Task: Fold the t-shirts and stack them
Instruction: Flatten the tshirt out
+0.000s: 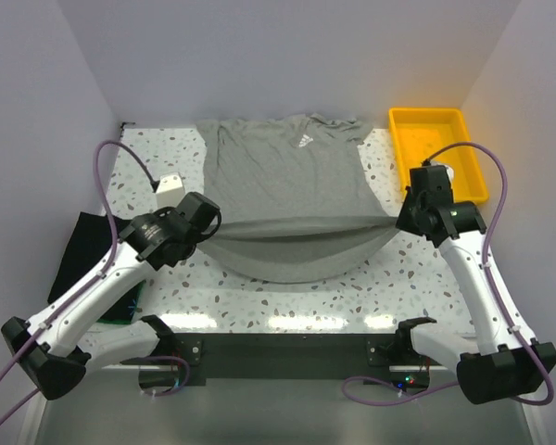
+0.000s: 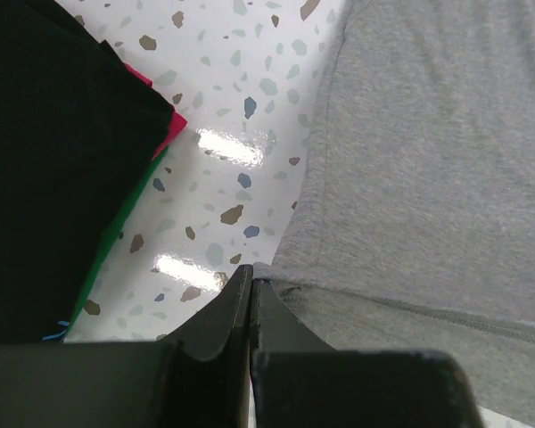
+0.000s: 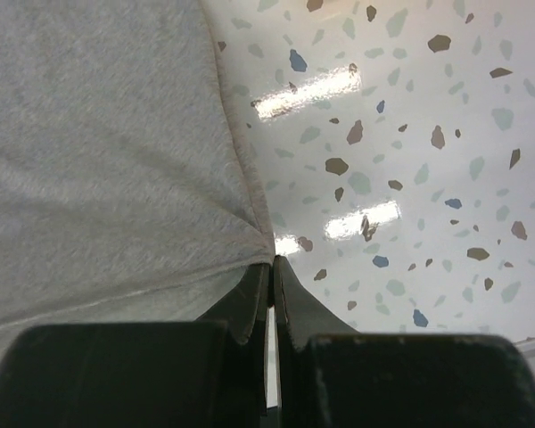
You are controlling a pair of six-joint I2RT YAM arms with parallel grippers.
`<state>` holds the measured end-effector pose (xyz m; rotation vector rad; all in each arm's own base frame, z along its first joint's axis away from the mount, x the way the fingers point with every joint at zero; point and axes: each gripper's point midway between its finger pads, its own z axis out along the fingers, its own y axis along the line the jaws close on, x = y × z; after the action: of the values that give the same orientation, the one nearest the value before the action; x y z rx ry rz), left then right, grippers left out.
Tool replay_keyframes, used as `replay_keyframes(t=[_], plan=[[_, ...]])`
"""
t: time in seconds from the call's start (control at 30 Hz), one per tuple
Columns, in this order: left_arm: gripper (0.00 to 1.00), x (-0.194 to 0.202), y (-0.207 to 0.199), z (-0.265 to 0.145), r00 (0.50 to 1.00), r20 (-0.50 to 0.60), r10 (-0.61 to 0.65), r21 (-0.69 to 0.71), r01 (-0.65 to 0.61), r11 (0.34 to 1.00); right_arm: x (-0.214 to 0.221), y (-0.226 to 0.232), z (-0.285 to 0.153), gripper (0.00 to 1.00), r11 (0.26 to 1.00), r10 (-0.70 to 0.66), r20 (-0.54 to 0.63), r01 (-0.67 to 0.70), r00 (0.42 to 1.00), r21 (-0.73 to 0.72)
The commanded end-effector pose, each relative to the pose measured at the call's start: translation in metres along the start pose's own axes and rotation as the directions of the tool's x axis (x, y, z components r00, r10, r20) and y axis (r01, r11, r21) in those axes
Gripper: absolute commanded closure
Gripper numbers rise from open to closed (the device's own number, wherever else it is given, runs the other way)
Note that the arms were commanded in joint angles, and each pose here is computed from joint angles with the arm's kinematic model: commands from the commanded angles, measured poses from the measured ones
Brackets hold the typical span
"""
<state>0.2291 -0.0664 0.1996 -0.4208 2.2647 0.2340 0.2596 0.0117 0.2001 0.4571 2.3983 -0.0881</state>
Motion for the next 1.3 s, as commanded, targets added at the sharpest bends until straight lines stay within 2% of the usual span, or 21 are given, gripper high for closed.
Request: replay_keyframes(t=[0.0,0.07,0.17,0.37,0.4,0.43,0.5,0.53,0.57,0.6,0.67,0.8,0.83,0.93,0.97,1.1,1.2,1.27], plan=[[1.00,-0.016,0.022,-0.018,0.999,0.035,-0.031,-0.039,0.032,0.999,-0.010,-0.009,-0.026,1.00,1.000,-0.018,0.018,0.017,1.000,0.011],[1.00,-0.012,0.025,-0.019,0.999,0.021,-0.038,-0.039,0.038,0.999,-0.009,-0.013,-0.032,1.00,0.999,-0.024,0.011,0.024,1.000,0.025],[1.00,0.007,0.030,-0.016,0.999,-0.033,-0.032,-0.046,0.031,0.998,0.000,-0.018,-0.036,0.93,0.999,-0.025,-0.012,0.025,1.000,0.029],[1.00,0.047,0.037,-0.008,0.984,-0.105,-0.140,-0.032,0.138,0.990,0.049,-0.011,-0.028,0.91,0.999,0.001,-0.150,-0.007,0.989,-0.039],[1.00,0.056,0.034,-0.005,0.981,-0.125,-0.151,-0.016,0.151,0.988,0.056,-0.011,-0.026,0.87,0.999,0.010,-0.163,-0.017,0.987,-0.043],[1.00,0.067,0.033,-0.002,0.976,-0.142,-0.165,0.002,0.167,0.986,0.067,-0.014,-0.023,0.79,0.999,0.018,-0.181,-0.026,0.983,-0.039],[0.96,0.068,0.039,-0.009,0.964,-0.159,-0.214,-0.023,0.214,0.977,0.084,-0.016,-0.020,0.70,0.998,0.042,-0.219,-0.050,0.975,-0.034],[0.89,0.068,0.042,-0.011,0.951,-0.148,-0.272,-0.025,0.271,0.962,0.087,-0.015,-0.021,0.57,0.997,0.053,-0.221,-0.063,0.974,-0.040],[0.72,0.069,0.043,-0.012,0.943,-0.152,-0.296,-0.024,0.295,0.955,0.089,-0.015,-0.024,0.49,0.995,0.076,-0.211,-0.088,0.975,-0.049],[0.67,0.071,0.046,-0.013,0.934,-0.150,-0.324,-0.031,0.323,0.946,0.090,-0.016,-0.026,0.43,0.994,0.083,-0.206,-0.095,0.975,-0.049],[0.63,0.069,0.048,-0.017,0.915,-0.135,-0.380,-0.004,0.383,0.924,0.083,-0.016,-0.033,0.34,0.991,0.098,-0.170,-0.111,0.981,-0.068],[0.48,0.054,0.042,-0.023,0.916,-0.103,-0.389,0.084,0.397,0.914,0.076,0.013,-0.035,0.34,0.970,0.088,-0.180,-0.126,0.980,-0.209],[0.47,0.050,0.041,-0.023,0.918,-0.094,-0.385,0.090,0.393,0.915,0.077,0.016,-0.031,0.34,0.968,0.088,-0.188,-0.128,0.978,-0.216],[0.48,0.046,0.026,-0.017,0.943,-0.086,-0.322,0.118,0.330,0.937,0.084,0.033,-0.014,0.48,0.951,0.089,-0.234,-0.153,0.968,-0.268],[0.52,0.043,0.015,-0.013,0.941,-0.087,-0.326,0.137,0.335,0.932,0.085,0.037,-0.009,0.59,0.947,0.096,-0.239,-0.162,0.966,-0.278],[0.57,0.066,0.000,0.018,0.960,-0.137,-0.242,0.019,0.247,0.969,0.094,0.046,0.019,0.59,0.951,0.078,-0.248,-0.147,0.966,-0.274],[0.57,0.082,-0.003,0.035,0.959,-0.150,-0.240,-0.022,0.239,0.971,0.106,0.049,0.035,0.58,0.960,0.057,-0.273,-0.128,0.960,-0.248],[0.58,0.089,-0.012,0.041,0.948,-0.163,-0.275,0.002,0.279,0.960,0.111,0.053,0.045,0.58,0.966,0.050,-0.267,-0.115,0.962,-0.233]])
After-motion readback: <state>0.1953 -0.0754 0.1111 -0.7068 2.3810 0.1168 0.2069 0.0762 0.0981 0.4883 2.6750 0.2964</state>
